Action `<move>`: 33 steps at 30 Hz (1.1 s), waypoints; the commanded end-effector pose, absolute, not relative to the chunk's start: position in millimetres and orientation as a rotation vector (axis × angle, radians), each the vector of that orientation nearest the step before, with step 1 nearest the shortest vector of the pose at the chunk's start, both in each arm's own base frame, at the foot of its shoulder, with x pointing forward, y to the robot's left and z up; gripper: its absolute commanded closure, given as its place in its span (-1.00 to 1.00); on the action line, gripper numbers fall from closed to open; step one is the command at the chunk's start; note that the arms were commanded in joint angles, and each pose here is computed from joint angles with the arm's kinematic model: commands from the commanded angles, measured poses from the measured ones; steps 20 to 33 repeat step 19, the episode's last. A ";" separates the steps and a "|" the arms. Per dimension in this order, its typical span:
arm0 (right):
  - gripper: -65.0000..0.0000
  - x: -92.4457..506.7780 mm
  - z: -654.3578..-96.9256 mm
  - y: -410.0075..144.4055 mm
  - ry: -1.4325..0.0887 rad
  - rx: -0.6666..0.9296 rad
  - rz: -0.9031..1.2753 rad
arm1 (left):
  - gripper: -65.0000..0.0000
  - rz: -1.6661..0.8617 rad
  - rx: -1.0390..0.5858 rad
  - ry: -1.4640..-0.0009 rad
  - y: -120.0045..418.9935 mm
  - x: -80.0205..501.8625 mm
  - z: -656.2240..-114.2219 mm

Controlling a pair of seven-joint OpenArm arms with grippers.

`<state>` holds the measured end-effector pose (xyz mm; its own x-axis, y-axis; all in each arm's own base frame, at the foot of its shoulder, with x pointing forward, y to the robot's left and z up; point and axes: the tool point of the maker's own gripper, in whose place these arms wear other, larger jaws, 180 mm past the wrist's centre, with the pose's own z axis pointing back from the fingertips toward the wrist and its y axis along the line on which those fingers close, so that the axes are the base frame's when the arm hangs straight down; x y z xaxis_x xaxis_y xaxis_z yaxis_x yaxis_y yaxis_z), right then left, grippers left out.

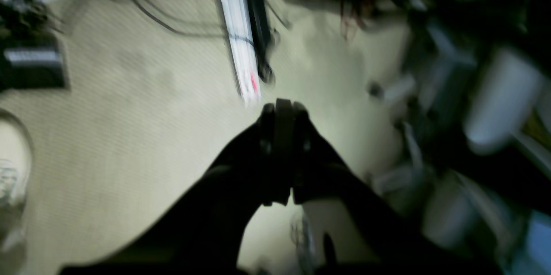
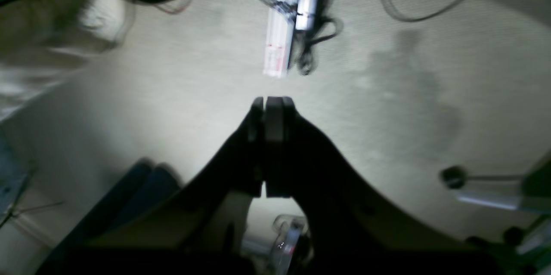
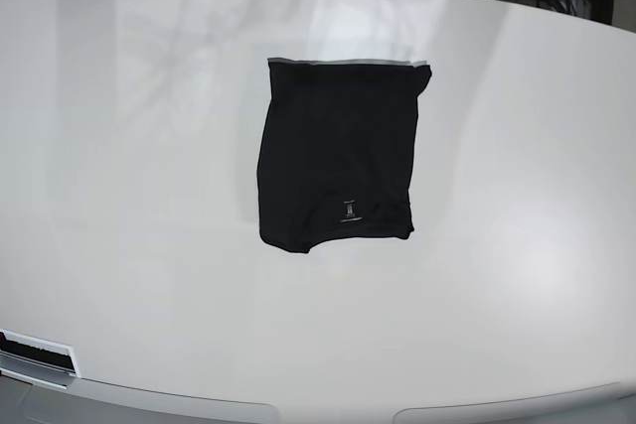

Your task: Layout the t-shirt on the table in an organized manner, then fold the t-shirt properly

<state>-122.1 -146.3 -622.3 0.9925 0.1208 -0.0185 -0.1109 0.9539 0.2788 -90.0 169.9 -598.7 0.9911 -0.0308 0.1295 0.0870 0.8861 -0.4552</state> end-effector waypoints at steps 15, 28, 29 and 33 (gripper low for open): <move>1.00 -12.7 -643.7 -83.5 -0.183 0.246 0.271 | 1.00 -0.032 -0.312 -0.320 133.4 -0.9 -627.9; 1.00 -1.6 -643.4 -87.3 -0.208 0.240 0.198 | 1.00 -0.063 -0.290 -0.354 130.1 6.2 -627.0; 1.00 -1.6 -643.4 -87.3 -0.208 0.240 0.198 | 1.00 -0.063 -0.290 -0.354 130.1 6.2 -627.0; 1.00 -1.6 -643.4 -87.3 -0.208 0.240 0.198 | 1.00 -0.063 -0.290 -0.354 130.1 6.2 -627.0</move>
